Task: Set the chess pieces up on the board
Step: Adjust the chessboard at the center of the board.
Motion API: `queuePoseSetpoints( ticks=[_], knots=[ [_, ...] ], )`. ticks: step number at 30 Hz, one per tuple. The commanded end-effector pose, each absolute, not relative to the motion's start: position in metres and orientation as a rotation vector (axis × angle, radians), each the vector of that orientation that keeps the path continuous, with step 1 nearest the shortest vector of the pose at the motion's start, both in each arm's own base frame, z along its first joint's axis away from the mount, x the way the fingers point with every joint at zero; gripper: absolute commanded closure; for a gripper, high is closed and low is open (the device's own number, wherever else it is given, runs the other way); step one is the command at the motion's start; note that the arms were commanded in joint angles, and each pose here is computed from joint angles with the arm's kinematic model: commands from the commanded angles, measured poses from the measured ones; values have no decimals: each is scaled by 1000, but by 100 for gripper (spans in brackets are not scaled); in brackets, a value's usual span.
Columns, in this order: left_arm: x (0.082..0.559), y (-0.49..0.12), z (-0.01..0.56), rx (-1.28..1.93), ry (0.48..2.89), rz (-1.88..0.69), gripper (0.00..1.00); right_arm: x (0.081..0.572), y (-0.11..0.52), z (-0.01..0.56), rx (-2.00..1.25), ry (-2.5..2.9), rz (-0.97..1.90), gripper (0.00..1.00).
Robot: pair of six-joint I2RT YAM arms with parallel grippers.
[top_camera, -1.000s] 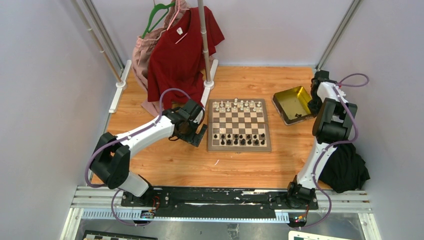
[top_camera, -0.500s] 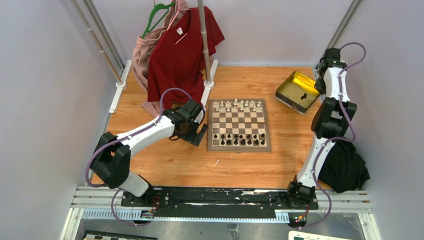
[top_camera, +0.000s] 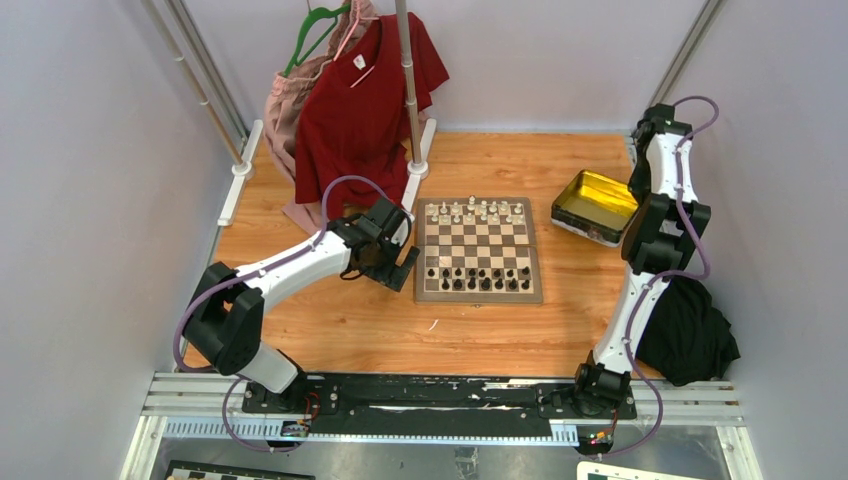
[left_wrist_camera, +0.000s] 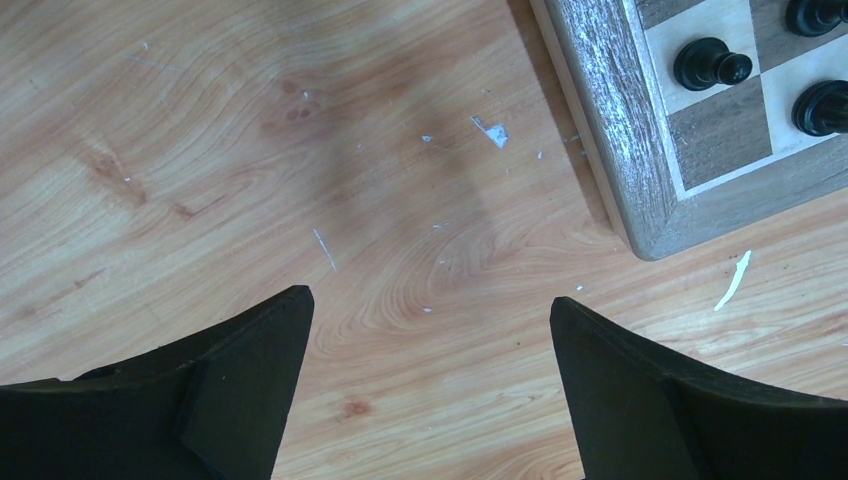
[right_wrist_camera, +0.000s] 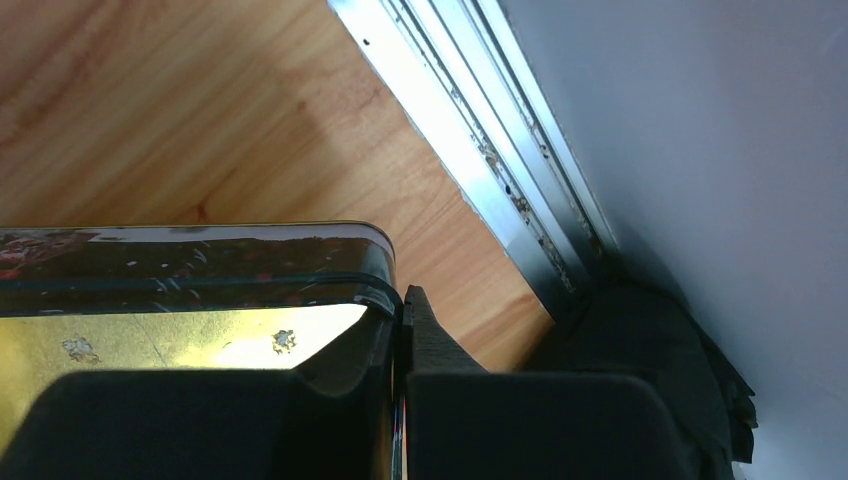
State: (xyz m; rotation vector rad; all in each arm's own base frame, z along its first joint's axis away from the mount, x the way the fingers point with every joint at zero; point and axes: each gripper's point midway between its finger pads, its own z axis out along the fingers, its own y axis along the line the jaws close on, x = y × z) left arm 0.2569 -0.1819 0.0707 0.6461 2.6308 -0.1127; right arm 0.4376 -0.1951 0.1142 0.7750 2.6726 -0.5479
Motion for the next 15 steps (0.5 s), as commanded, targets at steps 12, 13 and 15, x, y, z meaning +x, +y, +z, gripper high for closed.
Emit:
queuePoseSetpoints(
  ticks=[12, 13, 15],
  knots=[
    [252, -186, 77, 615, 2646, -169, 7, 414, -146, 70, 816, 2884, -230, 100],
    [252, -186, 77, 618, 2647, -170, 7, 412, -143, 66, 830, 2894, -209, 100],
    [252, -185, 77, 617, 2649, -167, 7, 410, -135, 66, 840, 2901, -167, 100]
  ],
)
